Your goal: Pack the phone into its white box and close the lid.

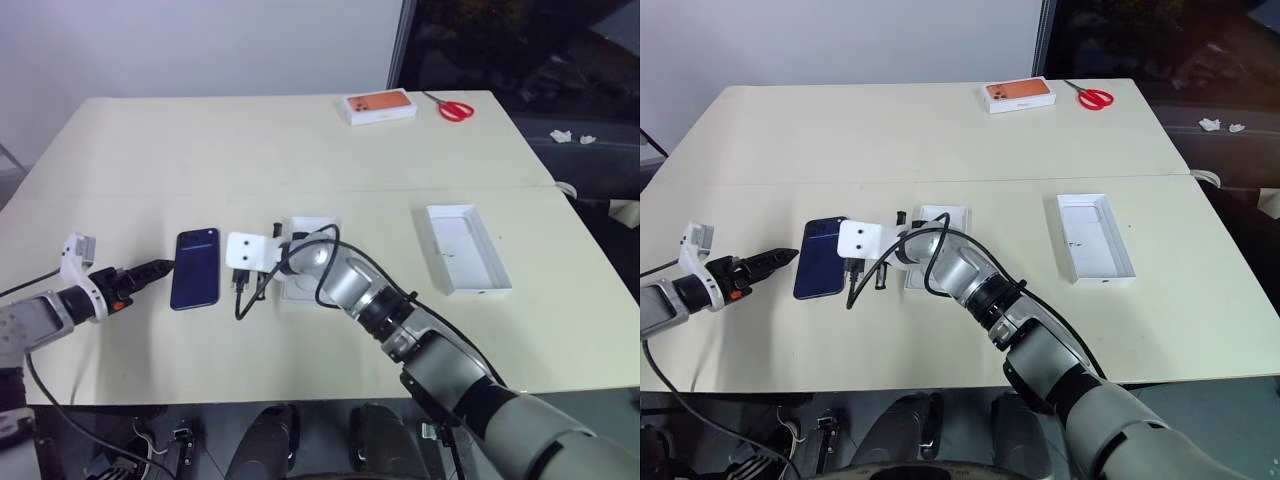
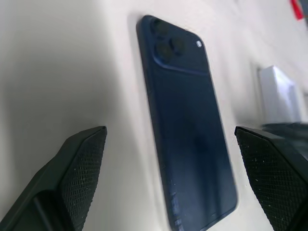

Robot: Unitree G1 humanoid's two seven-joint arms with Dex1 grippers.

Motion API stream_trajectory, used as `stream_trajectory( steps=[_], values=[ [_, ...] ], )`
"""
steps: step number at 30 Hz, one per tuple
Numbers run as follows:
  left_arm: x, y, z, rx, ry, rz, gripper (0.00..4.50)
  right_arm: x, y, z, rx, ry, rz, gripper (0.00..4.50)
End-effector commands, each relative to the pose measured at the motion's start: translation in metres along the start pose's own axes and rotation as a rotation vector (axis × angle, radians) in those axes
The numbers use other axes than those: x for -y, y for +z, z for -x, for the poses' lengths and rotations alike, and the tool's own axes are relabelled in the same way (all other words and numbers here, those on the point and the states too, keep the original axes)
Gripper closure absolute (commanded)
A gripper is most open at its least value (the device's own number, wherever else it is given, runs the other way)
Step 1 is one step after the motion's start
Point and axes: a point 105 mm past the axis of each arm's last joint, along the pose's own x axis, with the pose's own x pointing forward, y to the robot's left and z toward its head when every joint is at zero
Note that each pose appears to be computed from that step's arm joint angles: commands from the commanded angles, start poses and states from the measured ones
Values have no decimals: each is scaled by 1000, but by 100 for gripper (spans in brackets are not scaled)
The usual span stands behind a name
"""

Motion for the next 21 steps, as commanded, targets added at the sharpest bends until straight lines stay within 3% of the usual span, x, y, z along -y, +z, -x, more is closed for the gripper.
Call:
stream_trajectory(
  steps=[1, 11, 21],
  values=[
    [-1, -17, -13, -75, -23, 54, 0, -2, 13, -5, 12, 4, 71, 446],
    [-5, -59, -56, -225, -38, 90, 0, 0, 1, -19, -91, -24, 22, 446],
    [3, -87, -72, -315, -100, 128, 0, 7, -3, -18, -99, -49, 17, 446]
  ],
)
